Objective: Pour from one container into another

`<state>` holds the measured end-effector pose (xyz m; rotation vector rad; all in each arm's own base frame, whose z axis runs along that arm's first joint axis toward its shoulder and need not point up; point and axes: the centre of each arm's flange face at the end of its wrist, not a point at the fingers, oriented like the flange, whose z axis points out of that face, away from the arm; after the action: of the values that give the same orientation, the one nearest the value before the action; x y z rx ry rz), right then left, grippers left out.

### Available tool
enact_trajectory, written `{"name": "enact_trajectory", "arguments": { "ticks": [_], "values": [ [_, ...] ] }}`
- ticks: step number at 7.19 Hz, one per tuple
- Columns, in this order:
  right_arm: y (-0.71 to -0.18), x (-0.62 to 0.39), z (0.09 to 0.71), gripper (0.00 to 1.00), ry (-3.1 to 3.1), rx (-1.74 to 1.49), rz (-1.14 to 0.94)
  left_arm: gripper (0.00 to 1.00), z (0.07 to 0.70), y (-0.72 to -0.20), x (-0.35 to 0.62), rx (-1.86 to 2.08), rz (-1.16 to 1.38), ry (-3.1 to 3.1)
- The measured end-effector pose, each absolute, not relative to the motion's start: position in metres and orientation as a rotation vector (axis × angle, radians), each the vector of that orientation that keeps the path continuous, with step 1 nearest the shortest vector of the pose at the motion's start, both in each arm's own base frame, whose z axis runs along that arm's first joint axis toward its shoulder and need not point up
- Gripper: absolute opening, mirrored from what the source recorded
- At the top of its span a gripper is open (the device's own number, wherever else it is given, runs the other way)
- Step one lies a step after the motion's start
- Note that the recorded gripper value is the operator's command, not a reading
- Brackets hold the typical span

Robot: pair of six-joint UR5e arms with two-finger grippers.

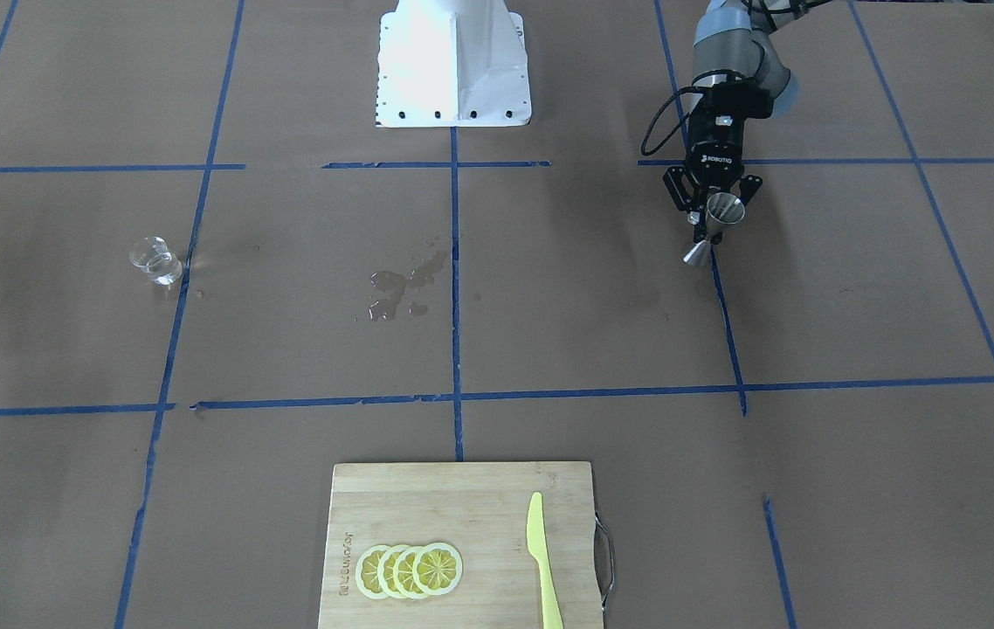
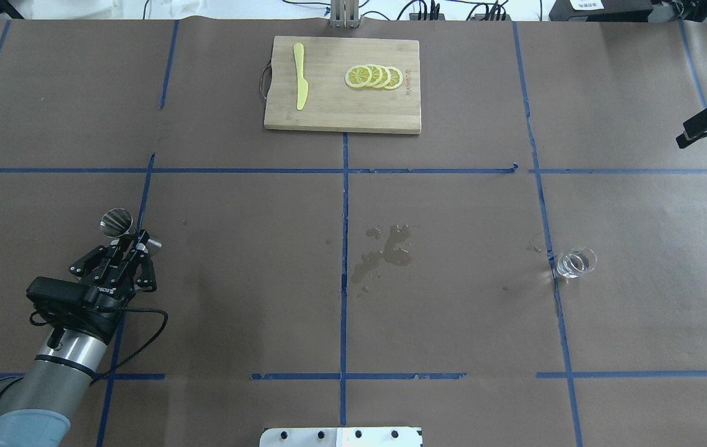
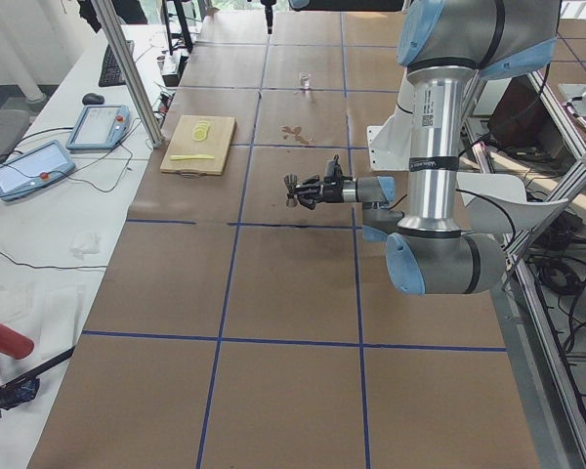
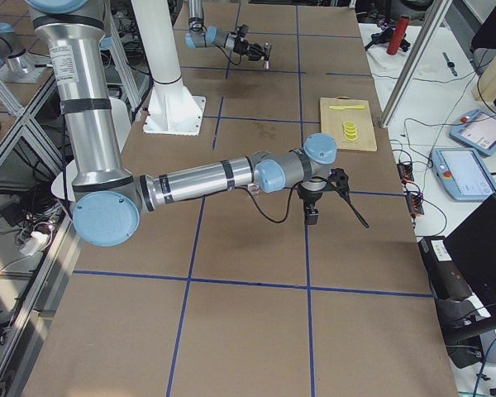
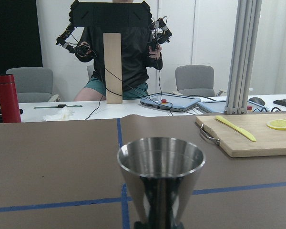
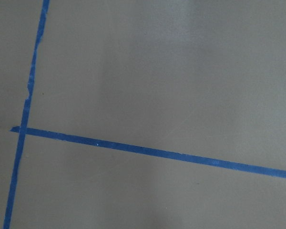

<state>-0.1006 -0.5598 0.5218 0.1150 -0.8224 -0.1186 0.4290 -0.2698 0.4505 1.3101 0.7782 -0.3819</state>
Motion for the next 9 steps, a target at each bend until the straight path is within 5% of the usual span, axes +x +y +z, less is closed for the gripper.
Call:
{"name": "enact_trajectory", "arguments": {
  "ticks": [5, 9],
  "values": [
    [-0.543, -0.146, 0.49, 1.0, -0.864, 0.213, -0.041, 0.0, 0.354, -0.271, 0.479, 1.405, -0.284, 0.759],
    [-0.466, -0.192, 0.436, 1.0, -0.908, 0.242, 0.029, 0.0, 0.327, -0.268, 0.507, 1.412, -0.213, 0.785]
  ]
}}
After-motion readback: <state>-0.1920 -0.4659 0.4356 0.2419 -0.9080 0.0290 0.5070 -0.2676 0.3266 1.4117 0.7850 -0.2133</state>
